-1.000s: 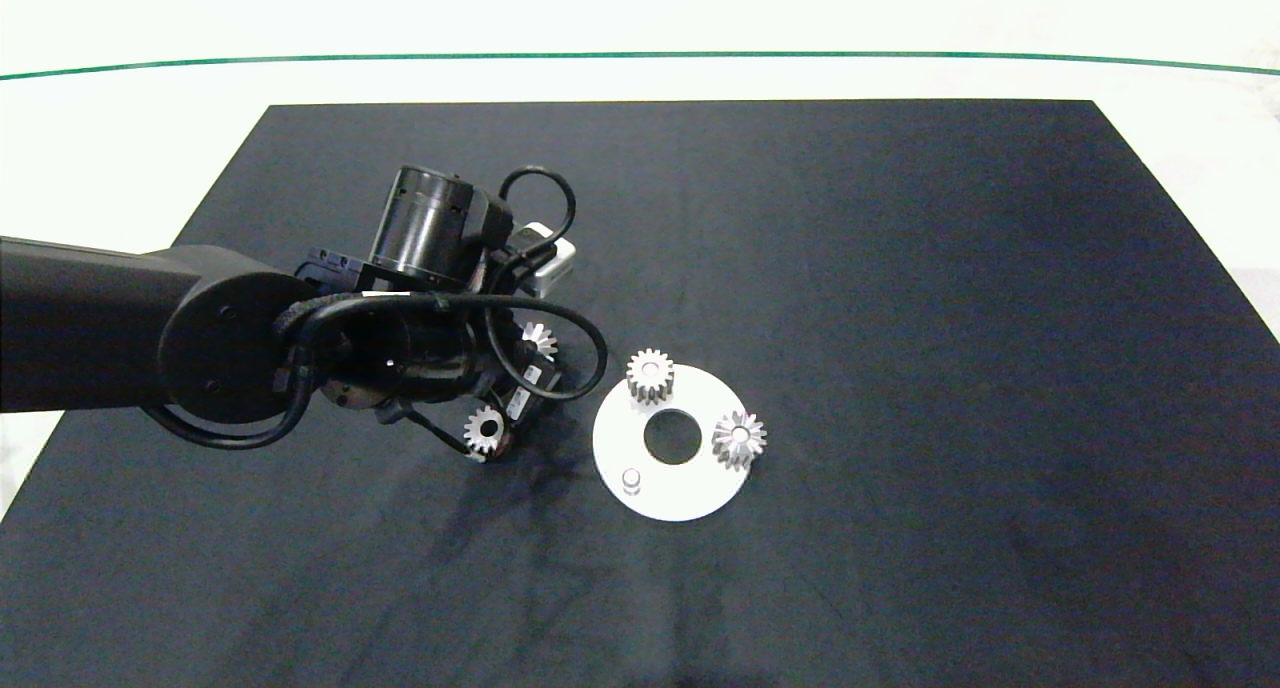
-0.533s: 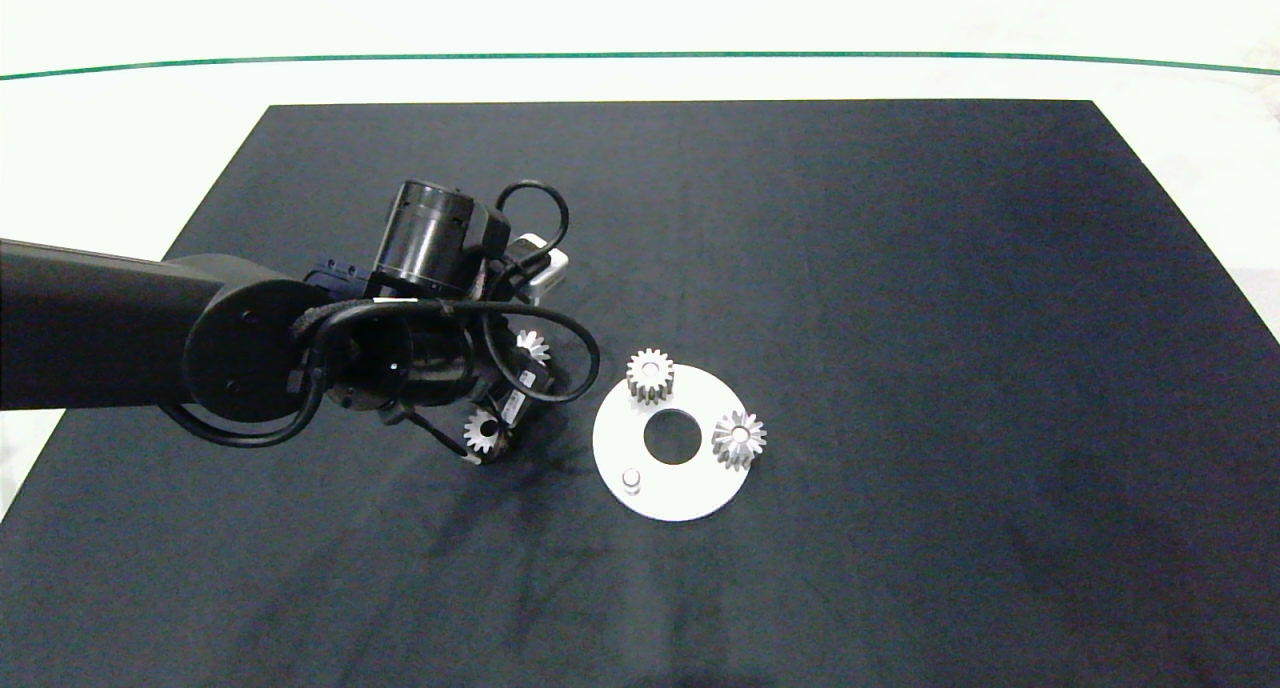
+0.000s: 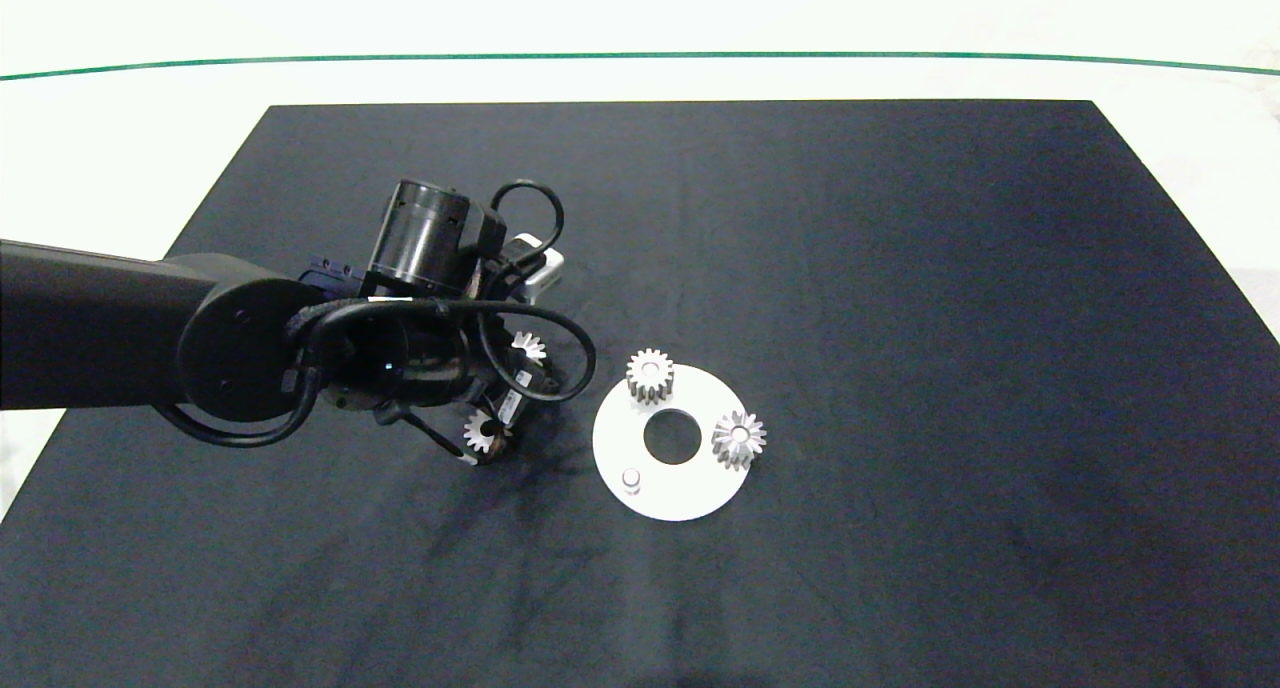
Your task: Remove an incorrectly installed larger gear and replace it with the correct smaller gear
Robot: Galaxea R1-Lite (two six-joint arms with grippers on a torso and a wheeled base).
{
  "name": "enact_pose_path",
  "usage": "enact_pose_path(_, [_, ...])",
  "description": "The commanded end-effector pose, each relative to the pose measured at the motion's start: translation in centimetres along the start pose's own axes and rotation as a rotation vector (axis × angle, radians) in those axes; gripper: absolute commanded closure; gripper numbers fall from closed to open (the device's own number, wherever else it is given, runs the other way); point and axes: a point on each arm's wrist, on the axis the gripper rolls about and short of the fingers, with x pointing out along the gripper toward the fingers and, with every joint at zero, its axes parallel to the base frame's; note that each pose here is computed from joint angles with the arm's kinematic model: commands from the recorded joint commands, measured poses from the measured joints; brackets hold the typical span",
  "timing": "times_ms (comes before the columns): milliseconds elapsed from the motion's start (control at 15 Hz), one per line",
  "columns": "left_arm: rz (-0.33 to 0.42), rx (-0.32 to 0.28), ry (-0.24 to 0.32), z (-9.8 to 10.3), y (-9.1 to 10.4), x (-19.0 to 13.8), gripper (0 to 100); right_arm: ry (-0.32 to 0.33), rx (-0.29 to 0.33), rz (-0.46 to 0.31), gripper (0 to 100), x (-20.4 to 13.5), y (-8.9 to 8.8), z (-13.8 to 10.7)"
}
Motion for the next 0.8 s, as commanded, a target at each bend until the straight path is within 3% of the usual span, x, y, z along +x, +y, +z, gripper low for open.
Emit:
enact_pose_path(67, [-0.003, 0.004, 0.000, -0.1, 0.0, -0.7, 0, 0.001, 0.000, 0.001, 0, 0.0, 0.0, 0.0])
enact_pose_path(467, [-0.052, 0.017, 0.069, -1.2, 0.2, -3.4, 0, -0.002, 0.000, 0.001, 0, -0.1, 0.0, 0.0])
enact_pose_path(600, [-0.065, 0.023, 0.111, -1.8, 0.3, -3.6, 0, -0.002, 0.000, 0.000, 0, -0.1, 0.0, -0.1])
enact_pose_path(800, [-0.075, 0.005, 0.127, -2.3, 1.0, -3.3, 0, -0.002, 0.000, 0.000, 0, -0.1, 0.0, -0.1])
